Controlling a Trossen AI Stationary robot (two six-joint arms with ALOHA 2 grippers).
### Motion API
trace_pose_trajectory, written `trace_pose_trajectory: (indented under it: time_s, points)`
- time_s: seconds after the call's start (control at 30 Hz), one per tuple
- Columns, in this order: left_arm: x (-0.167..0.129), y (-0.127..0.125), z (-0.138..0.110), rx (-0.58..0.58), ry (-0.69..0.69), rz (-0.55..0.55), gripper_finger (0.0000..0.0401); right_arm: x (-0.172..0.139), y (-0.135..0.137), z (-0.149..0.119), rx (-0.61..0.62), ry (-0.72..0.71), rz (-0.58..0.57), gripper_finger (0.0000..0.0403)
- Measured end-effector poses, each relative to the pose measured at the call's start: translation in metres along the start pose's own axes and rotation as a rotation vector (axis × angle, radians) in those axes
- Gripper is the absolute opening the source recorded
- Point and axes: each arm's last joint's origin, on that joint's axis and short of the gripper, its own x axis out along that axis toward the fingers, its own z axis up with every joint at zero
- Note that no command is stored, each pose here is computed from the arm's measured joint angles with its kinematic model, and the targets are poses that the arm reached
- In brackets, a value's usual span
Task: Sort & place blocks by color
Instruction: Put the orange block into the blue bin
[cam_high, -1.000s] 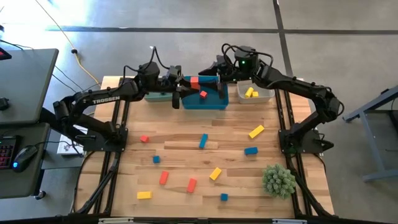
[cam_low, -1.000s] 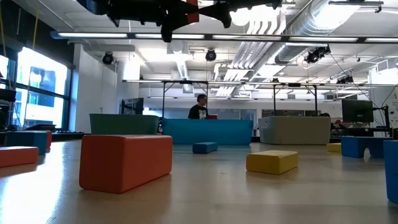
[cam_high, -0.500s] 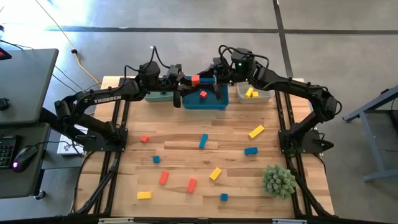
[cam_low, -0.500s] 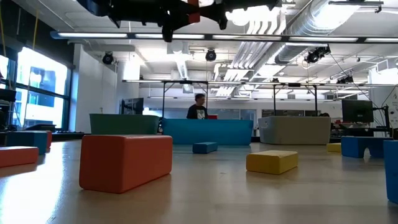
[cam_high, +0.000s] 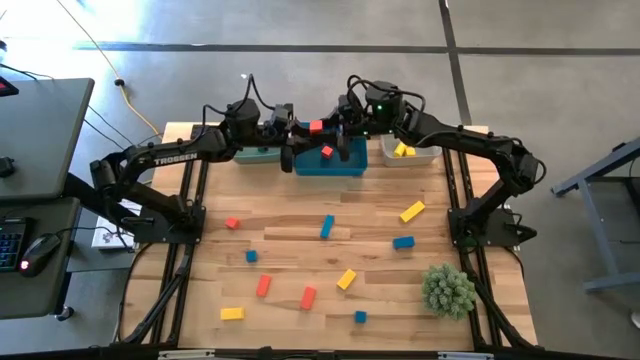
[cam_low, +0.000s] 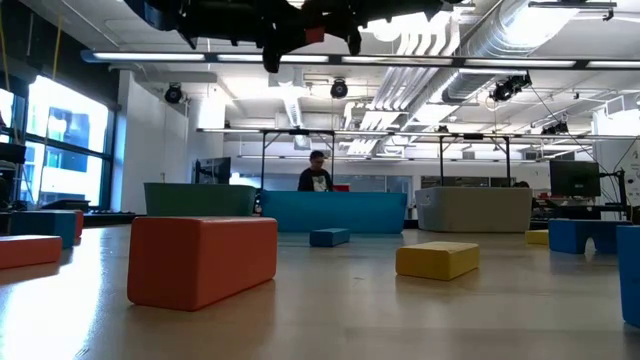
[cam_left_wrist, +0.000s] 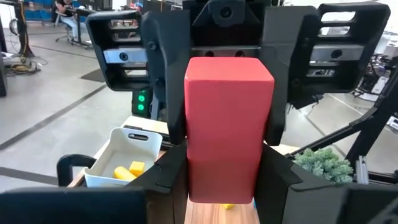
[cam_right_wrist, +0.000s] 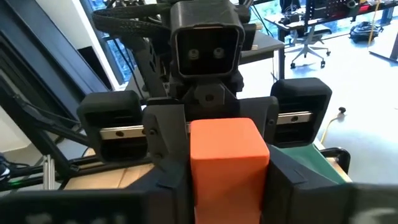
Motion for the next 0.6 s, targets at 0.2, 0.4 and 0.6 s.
trace_pose_trajectory:
  time_s: [0.2,0.4,0.6]
  points:
    - [-0.001,0.001,0.0,0.006,-0.002,0.009,0.0139,0.0,0.0,0.0,-0.014,-0.002,-0.015,0.0109]
    - [-0.002,0.006,0.0,0.009,-0.005,0.049,0.0153,0.0,-0.002,-0.001,-0.002,0.005,-0.069,0.0109]
    - [-0.005,0.012,0.001,0.029,-0.01,0.082,0.0184,-0.003,-0.01,-0.003,0.007,0.025,-0.138,0.0109]
